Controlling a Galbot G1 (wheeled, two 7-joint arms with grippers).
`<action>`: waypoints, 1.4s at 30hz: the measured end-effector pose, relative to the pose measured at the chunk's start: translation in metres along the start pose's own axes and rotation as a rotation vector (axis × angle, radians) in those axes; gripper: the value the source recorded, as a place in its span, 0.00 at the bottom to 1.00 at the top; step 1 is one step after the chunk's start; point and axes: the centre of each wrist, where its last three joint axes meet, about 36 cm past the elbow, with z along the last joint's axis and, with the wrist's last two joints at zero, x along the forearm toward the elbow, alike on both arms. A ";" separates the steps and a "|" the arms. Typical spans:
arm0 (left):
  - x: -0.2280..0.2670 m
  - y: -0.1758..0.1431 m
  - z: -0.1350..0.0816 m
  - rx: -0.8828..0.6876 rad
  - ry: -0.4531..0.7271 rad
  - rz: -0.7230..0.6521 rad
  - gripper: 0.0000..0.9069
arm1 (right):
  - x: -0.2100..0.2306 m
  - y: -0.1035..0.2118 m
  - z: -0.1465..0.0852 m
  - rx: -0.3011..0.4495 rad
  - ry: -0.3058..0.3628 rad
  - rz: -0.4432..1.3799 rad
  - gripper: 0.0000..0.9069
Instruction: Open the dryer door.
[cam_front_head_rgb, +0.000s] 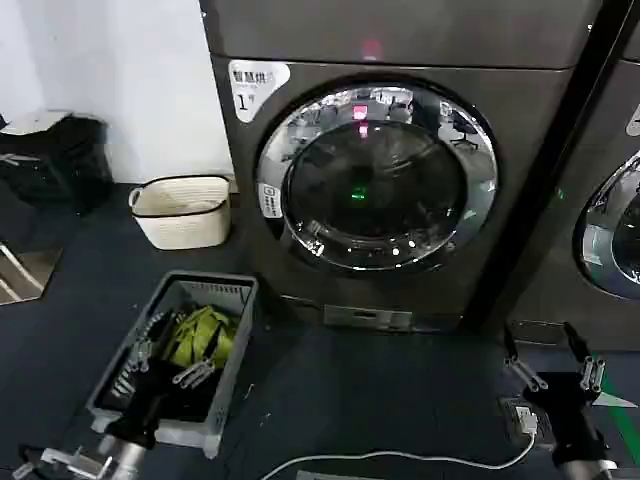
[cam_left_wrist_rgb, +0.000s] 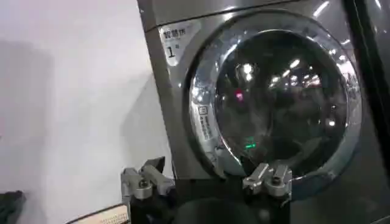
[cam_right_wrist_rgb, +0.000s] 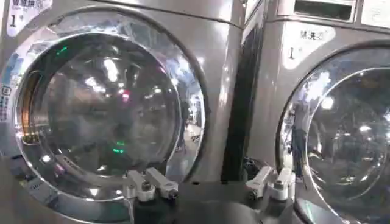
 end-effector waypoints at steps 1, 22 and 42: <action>0.000 0.000 0.000 0.000 -0.001 0.000 1.00 | -0.002 -0.002 0.000 0.007 0.000 -0.003 1.00; 0.013 0.000 -0.026 -0.013 -0.036 0.000 1.00 | -0.115 -0.027 0.003 -0.107 -0.125 -0.401 1.00; 0.020 -0.004 -0.039 -0.016 -0.048 -0.003 1.00 | -0.245 -0.013 -0.004 -0.088 -0.207 -0.756 1.00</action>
